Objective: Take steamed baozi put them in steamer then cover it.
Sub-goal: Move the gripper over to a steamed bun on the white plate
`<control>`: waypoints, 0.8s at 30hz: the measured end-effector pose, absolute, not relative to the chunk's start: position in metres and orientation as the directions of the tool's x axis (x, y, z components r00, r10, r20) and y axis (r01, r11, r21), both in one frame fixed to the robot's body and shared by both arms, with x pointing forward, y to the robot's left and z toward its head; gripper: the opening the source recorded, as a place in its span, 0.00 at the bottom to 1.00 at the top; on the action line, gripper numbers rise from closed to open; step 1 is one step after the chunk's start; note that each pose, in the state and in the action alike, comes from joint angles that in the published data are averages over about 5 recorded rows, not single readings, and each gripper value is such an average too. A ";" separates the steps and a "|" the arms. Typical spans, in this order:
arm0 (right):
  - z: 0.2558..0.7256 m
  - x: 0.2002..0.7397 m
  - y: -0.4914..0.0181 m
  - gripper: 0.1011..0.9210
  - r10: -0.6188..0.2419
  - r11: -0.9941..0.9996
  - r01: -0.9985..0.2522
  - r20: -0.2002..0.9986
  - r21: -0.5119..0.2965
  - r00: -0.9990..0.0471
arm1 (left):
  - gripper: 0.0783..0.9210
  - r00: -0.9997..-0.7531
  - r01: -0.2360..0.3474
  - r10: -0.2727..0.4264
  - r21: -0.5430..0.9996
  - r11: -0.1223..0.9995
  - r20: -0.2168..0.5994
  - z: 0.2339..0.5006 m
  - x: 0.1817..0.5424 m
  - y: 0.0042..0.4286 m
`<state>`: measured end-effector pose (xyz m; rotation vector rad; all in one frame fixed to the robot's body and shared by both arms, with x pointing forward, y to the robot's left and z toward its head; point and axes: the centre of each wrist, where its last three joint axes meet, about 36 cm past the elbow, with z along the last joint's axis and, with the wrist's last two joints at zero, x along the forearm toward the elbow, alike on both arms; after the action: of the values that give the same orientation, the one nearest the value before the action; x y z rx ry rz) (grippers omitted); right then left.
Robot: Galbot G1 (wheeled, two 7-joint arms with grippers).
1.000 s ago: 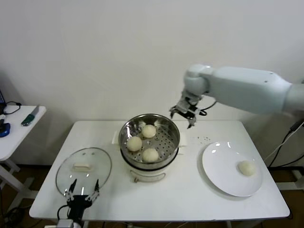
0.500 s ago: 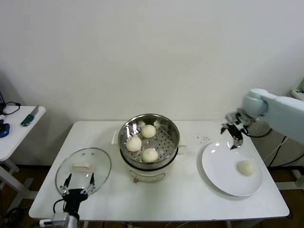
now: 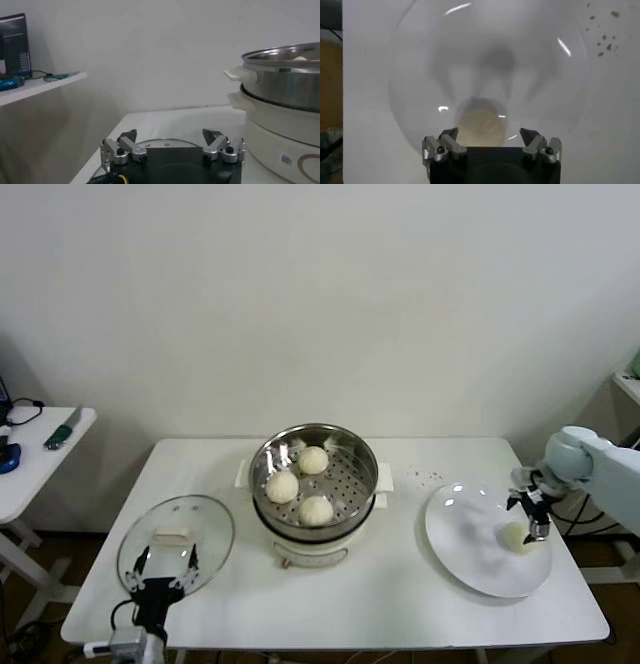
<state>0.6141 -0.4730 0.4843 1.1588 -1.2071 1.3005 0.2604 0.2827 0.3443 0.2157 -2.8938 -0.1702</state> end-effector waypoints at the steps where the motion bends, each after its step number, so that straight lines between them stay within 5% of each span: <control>1: 0.482 0.614 -0.475 0.88 0.053 -0.023 -0.998 0.996 -0.064 -0.065 | 0.88 -0.962 -0.132 -0.160 0.132 0.982 0.223 0.344 0.260 0.283; 24: 0.450 0.615 -0.482 0.83 0.059 0.015 -0.999 0.997 -0.048 -0.047 | 0.88 -0.962 -0.129 -0.158 0.137 0.982 0.224 0.344 0.259 0.280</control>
<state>0.6152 -0.4820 0.4498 1.1313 -1.2084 1.2592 0.2593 0.2799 0.3436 0.2120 -2.8920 -0.1778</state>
